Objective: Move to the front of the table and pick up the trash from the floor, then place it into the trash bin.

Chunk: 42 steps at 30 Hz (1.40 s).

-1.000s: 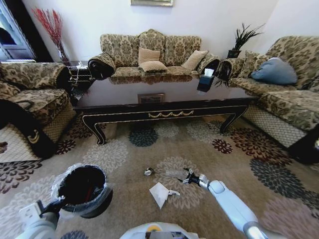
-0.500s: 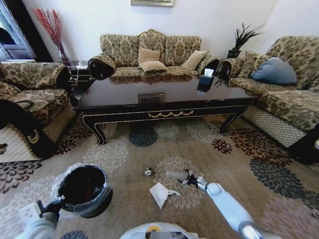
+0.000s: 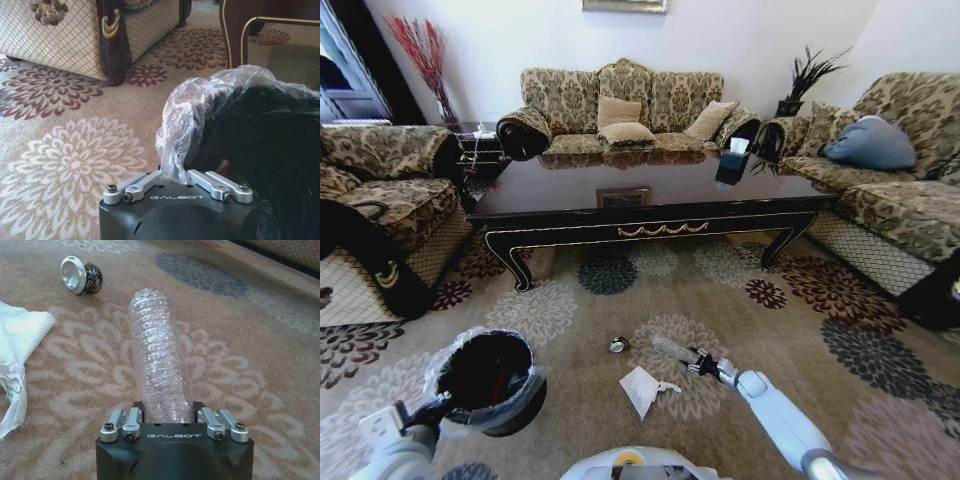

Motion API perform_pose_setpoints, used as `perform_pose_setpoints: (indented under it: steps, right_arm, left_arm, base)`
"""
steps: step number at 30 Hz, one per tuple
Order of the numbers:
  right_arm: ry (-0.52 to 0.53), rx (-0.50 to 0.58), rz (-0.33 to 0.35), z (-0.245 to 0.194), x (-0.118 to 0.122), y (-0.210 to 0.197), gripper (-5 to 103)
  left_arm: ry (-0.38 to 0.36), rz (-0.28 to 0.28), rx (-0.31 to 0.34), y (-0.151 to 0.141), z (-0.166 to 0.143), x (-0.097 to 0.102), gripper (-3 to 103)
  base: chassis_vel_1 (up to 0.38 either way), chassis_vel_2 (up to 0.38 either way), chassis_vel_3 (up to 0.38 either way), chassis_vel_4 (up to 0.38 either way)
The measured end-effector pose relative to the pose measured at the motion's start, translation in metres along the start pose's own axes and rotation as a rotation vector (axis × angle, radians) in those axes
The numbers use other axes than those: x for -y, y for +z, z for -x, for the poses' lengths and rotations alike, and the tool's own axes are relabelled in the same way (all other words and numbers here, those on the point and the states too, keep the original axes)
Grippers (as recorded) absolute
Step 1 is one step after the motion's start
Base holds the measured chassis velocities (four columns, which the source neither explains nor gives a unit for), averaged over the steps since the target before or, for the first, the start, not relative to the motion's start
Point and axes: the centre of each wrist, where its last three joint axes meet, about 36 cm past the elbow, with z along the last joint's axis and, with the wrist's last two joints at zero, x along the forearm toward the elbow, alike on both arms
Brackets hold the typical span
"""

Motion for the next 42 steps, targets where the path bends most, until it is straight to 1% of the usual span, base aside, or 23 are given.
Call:
perform_pose_setpoints:
  steps: [2, 4, 7, 8, 11, 12, 13, 15, 16, 17, 19, 20, 21, 22, 24, 27, 29, 31, 34, 35, 38, 40, 42]
  right_arm:
    - [0.01, 0.011, -0.004, -0.005, 0.003, 0.0, 37]
    - [0.013, 0.017, -0.004, -0.006, 0.003, -0.001, 37]
    - [0.031, 0.072, -0.022, -0.015, 0.014, -0.014, 28]
    - [0.031, 0.072, -0.022, -0.015, 0.014, -0.014, 28]
    - [0.031, 0.164, -0.084, -0.024, 0.029, -0.049, 27]
    - [0.031, 0.164, -0.084, -0.024, 0.029, -0.049, 27]
    - [0.031, 0.197, -0.101, -0.026, 0.032, -0.061, 27]
    - [0.034, 0.32, -0.159, -0.032, 0.038, -0.107, 27]
    - [0.034, 0.32, -0.159, -0.032, 0.038, -0.107, 27]
    - [0.031, 0.424, -0.175, -0.036, 0.038, -0.141, 27]
    - [0.037, 0.551, -0.141, -0.039, 0.031, -0.179, 27]
    - [0.037, 0.551, -0.141, -0.039, 0.031, -0.179, 27]
    - [0.036, 0.591, -0.123, -0.04, 0.029, -0.191, 27]
    - [0.012, 0.689, -0.077, -0.044, 0.023, -0.228, 27]
    - [-0.002, 0.713, -0.072, -0.046, 0.021, -0.239, 27]
    - [-0.065, 0.835, -0.056, -0.055, 0.005, -0.301, 27]
    - [-0.073, 0.848, -0.048, -0.057, 0.001, -0.31, 27]
    - [-0.103, 0.883, -0.035, -0.061, -0.01, -0.344, 27]
    - [-0.139, 0.879, -0.075, -0.056, -0.014, -0.364, 27]
    - [-0.139, 0.879, -0.075, -0.056, -0.014, -0.364, 27]
    - [-0.176, 0.872, -0.088, -0.038, -0.019, -0.374, 27]
    - [-0.181, 0.871, -0.09, -0.034, -0.019, -0.375, 27]
    - [-0.2, 0.876, -0.079, -0.01, -0.025, -0.377, 27]
  left_arm:
    - [0.002, 0.001, -0.003, 0.001, 0.0, 0.001, 2]
    - [0.003, 0.002, -0.004, 0.001, 0.0, 0.001, 2]
    - [0.021, 0.006, -0.011, 0.003, 0.0, 0.007, 2]
    - [0.021, 0.006, -0.011, 0.003, 0.0, 0.007, 2]
    - [0.06, 0.006, -0.016, 0.004, -0.001, 0.017, 2]
    - [0.06, 0.006, -0.016, 0.004, -0.001, 0.017, 2]
    - [0.071, 0.007, -0.016, 0.005, -0.001, 0.019, 2]
    - [0.113, 0.013, -0.013, 0.003, -0.001, 0.025, 2]
    - [0.113, 0.013, -0.013, 0.003, -0.001, 0.025, 2]
    - [0.146, 0.014, -0.006, 0.0, 0.0, 0.029, 2]
    - [0.189, 0.01, 0.004, -0.005, 0.002, 0.033, 2]
    - [0.189, 0.01, 0.004, -0.005, 0.002, 0.033, 2]
    - [0.202, 0.007, 0.007, -0.007, 0.003, 0.035, 2]
    - [0.239, -0.003, 0.014, -0.011, 0.008, 0.041, 2]
    - [0.248, -0.006, 0.017, -0.012, 0.01, 0.042, 2]
    - [0.287, -0.018, 0.025, -0.016, 0.021, 0.053, 2]
    - [0.294, -0.02, 0.025, -0.016, 0.024, 0.055, 2]
    - [0.324, -0.027, 0.019, -0.016, 0.034, 0.066, 2]
    - [0.355, -0.032, 0.003, -0.014, 0.048, 0.08, 2]
    - [0.355, -0.032, 0.003, -0.014, 0.048, 0.08, 2]
    - [0.39, -0.032, -0.03, -0.009, 0.068, 0.1, 2]
    - [0.398, -0.031, -0.036, -0.008, 0.071, 0.104, 2]
    - [0.432, -0.03, -0.064, -0.003, 0.084, 0.124, 2]
  base:
    - [0.0, 0.0, 0.0, 0.0]
    - [0.0, 0.0, 0.0, 0.0]
    - [0.0, 0.0, 0.0, 0.0]
    - [0.0, 0.0, 0.0, 0.0]
    - [0.0, 0.0, 0.0, 0.0]
    - [0.0, 0.0, 0.0, 0.0]
    - [0.0, 0.0, 0.0, 0.0]
    - [0.0, 0.0, 0.0, 0.0]
    - [0.0, 0.0, 0.0, 0.0]
    - [0.0, 0.0, 0.0, 0.0]
    - [0.0, 0.0, 0.0, 0.0]
    - [0.0, 0.0, 0.0, 0.0]
    - [0.0, 0.0, 0.0, 0.0]
    - [0.0, 0.0, 0.0, 0.0]
    - [0.0, 0.0, 0.0, 0.0]
    - [0.0, 0.0, 0.0, 0.0]
    - [0.0, 0.0, 0.0, 0.0]
    - [0.0, 0.0, 0.0, 0.0]
    - [0.0, 0.0, 0.0, 0.0]
    - [0.0, 0.0, 0.0, 0.0]
    - [0.0, 0.0, 0.0, 0.0]
    - [0.0, 0.0, 0.0, 0.0]
    - [0.0, 0.0, 0.0, 0.0]
